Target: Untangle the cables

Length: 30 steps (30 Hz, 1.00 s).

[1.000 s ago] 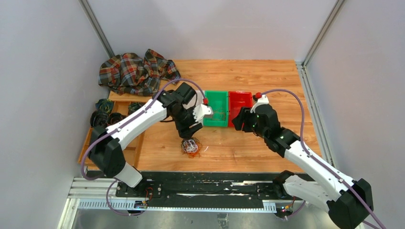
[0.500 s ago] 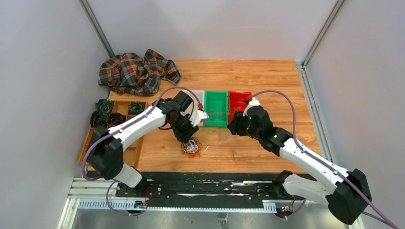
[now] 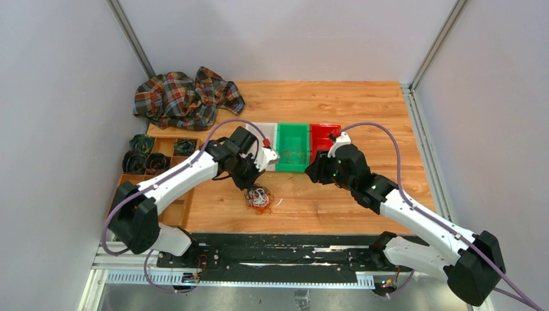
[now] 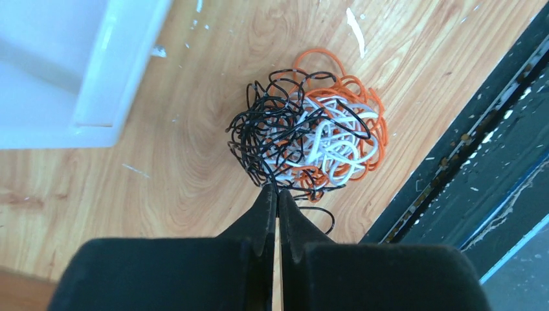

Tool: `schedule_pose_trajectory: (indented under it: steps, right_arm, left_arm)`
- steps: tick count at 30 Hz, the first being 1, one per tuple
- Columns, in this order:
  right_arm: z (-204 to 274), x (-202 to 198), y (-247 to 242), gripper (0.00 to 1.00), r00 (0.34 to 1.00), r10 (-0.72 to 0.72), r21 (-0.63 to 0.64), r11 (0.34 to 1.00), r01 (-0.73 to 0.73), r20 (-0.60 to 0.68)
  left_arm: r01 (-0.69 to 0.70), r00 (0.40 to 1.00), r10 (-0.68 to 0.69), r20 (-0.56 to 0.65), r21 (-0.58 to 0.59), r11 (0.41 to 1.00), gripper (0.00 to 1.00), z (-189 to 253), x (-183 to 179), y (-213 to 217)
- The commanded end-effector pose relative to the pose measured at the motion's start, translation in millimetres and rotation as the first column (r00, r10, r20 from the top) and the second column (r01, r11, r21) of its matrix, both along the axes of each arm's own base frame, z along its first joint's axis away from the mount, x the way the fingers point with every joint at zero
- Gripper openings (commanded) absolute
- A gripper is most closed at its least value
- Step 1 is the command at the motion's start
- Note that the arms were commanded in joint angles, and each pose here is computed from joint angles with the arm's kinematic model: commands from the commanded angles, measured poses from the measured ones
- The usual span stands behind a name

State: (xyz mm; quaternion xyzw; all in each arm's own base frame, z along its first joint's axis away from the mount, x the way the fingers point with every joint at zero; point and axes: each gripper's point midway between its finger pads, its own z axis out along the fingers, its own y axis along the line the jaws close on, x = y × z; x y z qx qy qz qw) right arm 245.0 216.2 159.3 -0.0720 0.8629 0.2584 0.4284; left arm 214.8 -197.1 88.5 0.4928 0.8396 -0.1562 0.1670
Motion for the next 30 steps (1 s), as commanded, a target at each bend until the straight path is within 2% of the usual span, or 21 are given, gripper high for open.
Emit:
schedule_pose_trajectory:
  steps: [1, 4, 8, 12, 17, 23, 30]
  right_arm:
    - [17, -2, 14, 0.42, 0.998, 0.031, 0.055, 0.998, -0.034, 0.051]
    - [22, -4, 23, 0.45, 0.995, 0.061, 0.079, 0.995, -0.067, 0.072]
    - [39, -12, 47, 0.66, 0.975, 0.155, 0.115, 0.978, -0.174, 0.158]
    - [65, -26, 82, 0.74, 0.921, 0.271, 0.13, 0.94, -0.316, 0.279]
    - [83, -39, 117, 0.76, 0.855, 0.36, 0.098, 0.901, -0.422, 0.373]
    - [80, -32, 137, 0.76, 0.859, 0.35, 0.121, 0.9, -0.419, 0.374]
    - [86, -24, 156, 0.76, 0.853, 0.344, 0.122, 0.9, -0.418, 0.392]
  left_arm:
    - [-0.036, 0.994, 0.046, 0.095, -0.112, 0.993, 0.01, 40, 8, -9]
    - [-0.06, 0.993, 0.074, 0.094, -0.146, 0.987, 0.01, 52, 3, -9]
    - [-0.055, 0.994, 0.072, 0.078, -0.198, 0.979, 0.01, 77, -8, -12]
    - [-0.012, 0.996, 0.036, 0.084, -0.271, 0.963, 0.01, 115, -19, -18]
    - [0.065, 0.993, -0.025, 0.112, -0.369, 0.927, 0.01, 154, -35, -25]
    - [0.117, 0.992, -0.079, 0.101, -0.467, 0.876, 0.01, 184, -50, -38]
    - [0.161, 0.986, -0.121, 0.11, -0.497, 0.853, 0.01, 199, -56, -42]
